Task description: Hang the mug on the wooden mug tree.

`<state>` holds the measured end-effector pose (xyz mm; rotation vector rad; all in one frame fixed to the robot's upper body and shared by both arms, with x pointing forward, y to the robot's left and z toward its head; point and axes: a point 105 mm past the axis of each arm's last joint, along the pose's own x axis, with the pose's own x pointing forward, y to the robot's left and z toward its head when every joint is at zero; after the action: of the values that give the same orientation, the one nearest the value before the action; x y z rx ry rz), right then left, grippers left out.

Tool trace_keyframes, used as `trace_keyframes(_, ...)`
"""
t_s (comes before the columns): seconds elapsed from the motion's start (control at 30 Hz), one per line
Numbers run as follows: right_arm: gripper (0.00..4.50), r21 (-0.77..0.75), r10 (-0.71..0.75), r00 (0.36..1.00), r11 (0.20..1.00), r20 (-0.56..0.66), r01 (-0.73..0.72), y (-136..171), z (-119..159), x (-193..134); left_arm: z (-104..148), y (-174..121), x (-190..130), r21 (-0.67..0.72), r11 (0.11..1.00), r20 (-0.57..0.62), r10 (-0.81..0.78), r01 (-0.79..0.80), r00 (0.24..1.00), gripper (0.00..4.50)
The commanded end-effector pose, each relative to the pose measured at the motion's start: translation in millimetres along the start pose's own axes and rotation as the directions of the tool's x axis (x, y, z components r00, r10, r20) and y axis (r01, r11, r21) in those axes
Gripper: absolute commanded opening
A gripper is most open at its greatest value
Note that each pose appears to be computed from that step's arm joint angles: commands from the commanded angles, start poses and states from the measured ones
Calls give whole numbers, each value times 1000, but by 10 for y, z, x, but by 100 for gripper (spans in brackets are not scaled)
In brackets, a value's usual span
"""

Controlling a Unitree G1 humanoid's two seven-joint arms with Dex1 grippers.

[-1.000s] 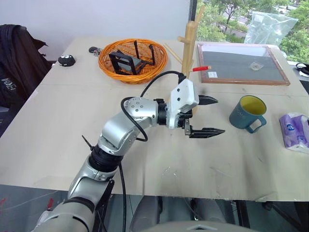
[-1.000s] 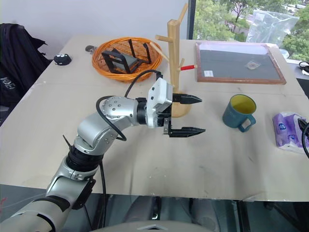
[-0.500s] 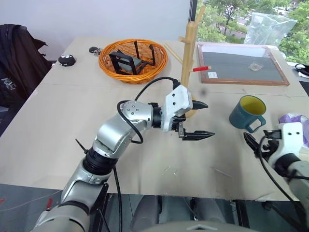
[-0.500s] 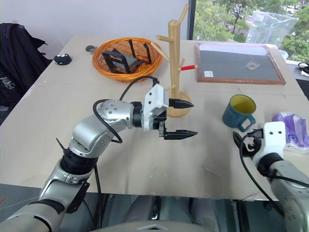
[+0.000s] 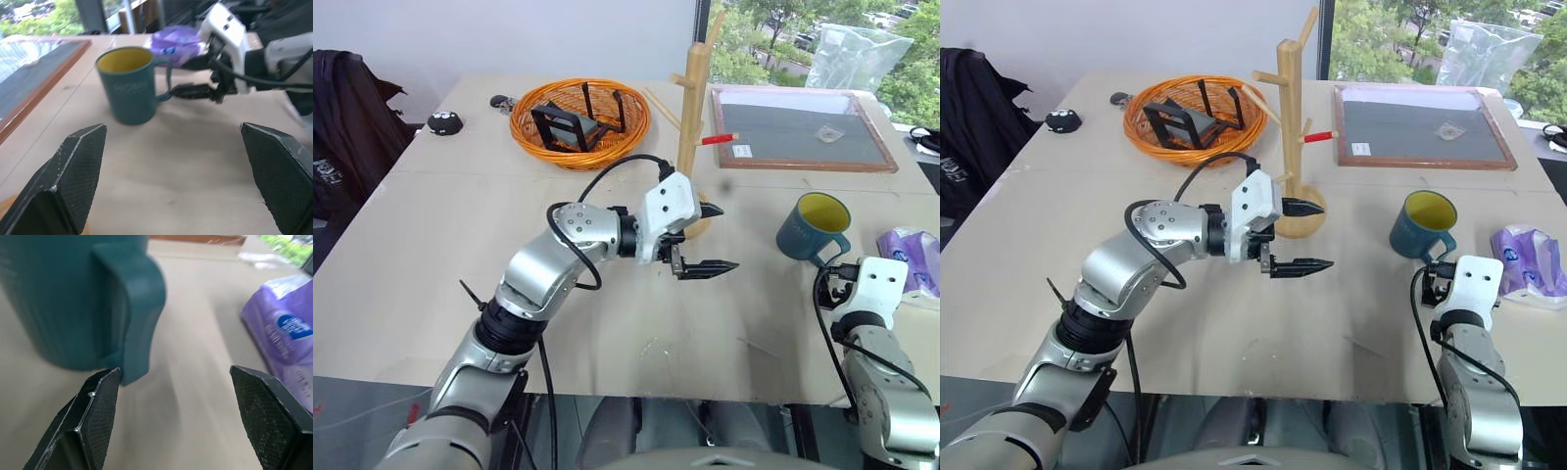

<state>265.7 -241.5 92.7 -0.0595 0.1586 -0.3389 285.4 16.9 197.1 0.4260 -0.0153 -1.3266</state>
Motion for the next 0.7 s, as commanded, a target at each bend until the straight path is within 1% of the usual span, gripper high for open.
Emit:
trace_keyframes(0.03, 359, -1, -33, 997, 999, 71, 33, -48, 118, 26, 102, 25, -23, 57, 997, -7, 56, -55, 998, 450)
trace_keyframes(0.17, 359, 12, -8, 996, 1000, 85, 7, 40, 127, 61, 82, 37, -32, 52, 995, -18, 85, -83, 996, 450)
trace_keyframes(0.4, 359, 9, -18, 996, 1000, 92, 17, 110, 90, 169, 112, 8, 3, 39, 995, 0, 93, -93, 996, 450)
trace_keyframes(0.57, 359, 7, -64, 993, 998, 103, 63, 42, 57, 255, 179, -55, 38, 19, 996, 34, 81, -82, 996, 450)
trace_keyframes(0.6, 308, 7, -67, 992, 998, 108, 66, 32, 59, 275, 184, -53, 41, 18, 996, 36, 82, -82, 996, 450)
trace_keyframes(0.63, 282, 5, -71, 991, 997, 112, 71, 21, 58, 292, 187, -51, 42, 17, 996, 36, 83, -83, 996, 450)
trace_keyframes(0.7, 192, 7, -76, 990, 997, 117, 76, 7, 55, 320, 195, -43, 45, 17, 996, 38, 85, -85, 996, 450)
